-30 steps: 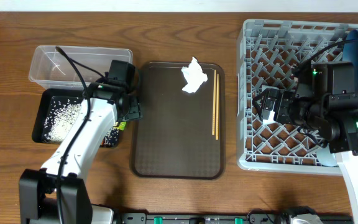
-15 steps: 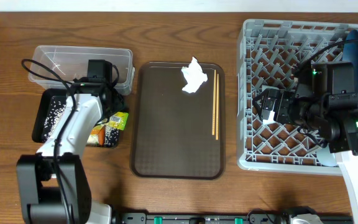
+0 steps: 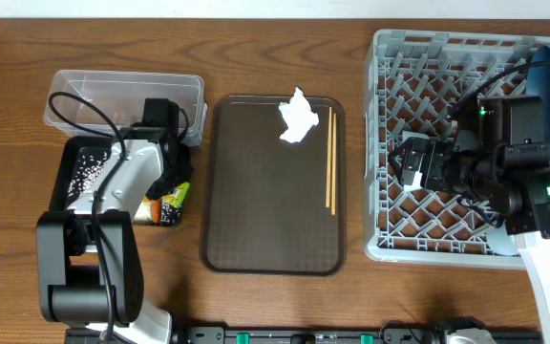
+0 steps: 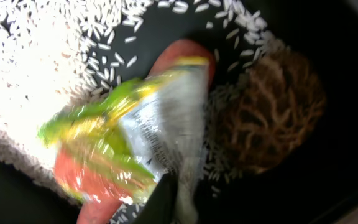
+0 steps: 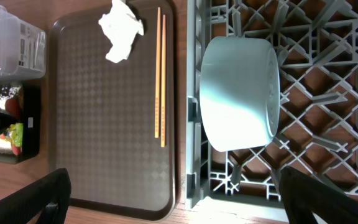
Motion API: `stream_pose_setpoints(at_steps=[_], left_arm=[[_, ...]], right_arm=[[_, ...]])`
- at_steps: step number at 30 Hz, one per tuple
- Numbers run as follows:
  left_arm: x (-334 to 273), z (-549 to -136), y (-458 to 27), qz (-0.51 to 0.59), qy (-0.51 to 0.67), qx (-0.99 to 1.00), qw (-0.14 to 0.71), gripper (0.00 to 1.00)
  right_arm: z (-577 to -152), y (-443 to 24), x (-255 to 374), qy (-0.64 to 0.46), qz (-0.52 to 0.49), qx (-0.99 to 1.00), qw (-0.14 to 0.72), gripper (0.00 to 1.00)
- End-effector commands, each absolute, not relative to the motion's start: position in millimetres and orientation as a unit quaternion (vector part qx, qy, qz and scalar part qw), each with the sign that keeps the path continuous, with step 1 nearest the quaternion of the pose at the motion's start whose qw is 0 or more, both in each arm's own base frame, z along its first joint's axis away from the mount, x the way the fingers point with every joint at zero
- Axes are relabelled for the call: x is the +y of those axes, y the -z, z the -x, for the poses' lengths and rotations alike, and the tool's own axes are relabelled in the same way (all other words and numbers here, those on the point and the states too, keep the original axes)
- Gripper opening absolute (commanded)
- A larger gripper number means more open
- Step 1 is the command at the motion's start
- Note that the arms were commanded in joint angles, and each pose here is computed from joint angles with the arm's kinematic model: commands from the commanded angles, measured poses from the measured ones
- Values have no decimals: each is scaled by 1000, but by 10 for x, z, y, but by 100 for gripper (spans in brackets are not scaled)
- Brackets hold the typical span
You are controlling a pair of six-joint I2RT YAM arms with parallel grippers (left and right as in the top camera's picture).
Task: Sort waste into correct bins and load items into the dishwasher rack
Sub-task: 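Move the left gripper right toward the white tissue on the brown tray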
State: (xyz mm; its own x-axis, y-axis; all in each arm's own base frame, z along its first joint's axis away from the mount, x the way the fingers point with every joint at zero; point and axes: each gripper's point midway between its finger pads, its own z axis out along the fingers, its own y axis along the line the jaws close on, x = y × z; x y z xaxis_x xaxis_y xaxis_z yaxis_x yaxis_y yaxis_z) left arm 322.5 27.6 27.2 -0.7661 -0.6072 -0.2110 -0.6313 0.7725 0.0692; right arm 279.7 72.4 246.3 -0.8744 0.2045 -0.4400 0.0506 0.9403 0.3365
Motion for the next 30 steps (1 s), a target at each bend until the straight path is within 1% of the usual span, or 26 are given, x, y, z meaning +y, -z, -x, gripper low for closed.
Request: stream_pose_setpoints(at_steps=[1,5,8,12,16,18,20,25,26,28,29,30], left_arm=[[293,-3221,-379,314,-71,942,91,6],[294,-3223,-699,290,-67,948,111,6],[292,-3267,-1073,285,-54,945,154,6],[286,-3421,-1558,278,-28,929,241,6],[275,-3844,-1966,226,-12,906,356,6],[273,-4057,-2031,208,-11,897,390,6],[270,-4231,-1974,206,-9,891,403,6],[264,-4697,-1623,206,-4,883,422,7],[263,-4747,-1567,206,-4,882,423,11],[261,-4789,-1497,206,-4,883,422,11],[262,-4786,-1494,206,-5,883,421,23],[262,-4776,-1505,206,-5,884,420,47]], right_arm=[[-2802,-2483,743,-158,-57,955,244,99],[-2806,-2485,743,-158,-57,955,246,99],[-2813,-2489,744,-158,-57,954,247,99],[-2817,-2492,745,-158,-57,954,248,99],[-2814,-2490,745,-158,-57,954,247,99],[-2810,-2487,745,-158,-57,955,246,99],[-2803,-2484,744,-158,-57,955,245,99],[-2798,-2480,743,-158,-58,955,243,99],[-2798,-2480,742,-158,-57,955,244,99],[-2792,-2476,741,-157,-58,956,242,99],[-2791,-2476,741,-157,-58,956,242,99],[-2791,-2476,741,-157,-58,956,242,99]])
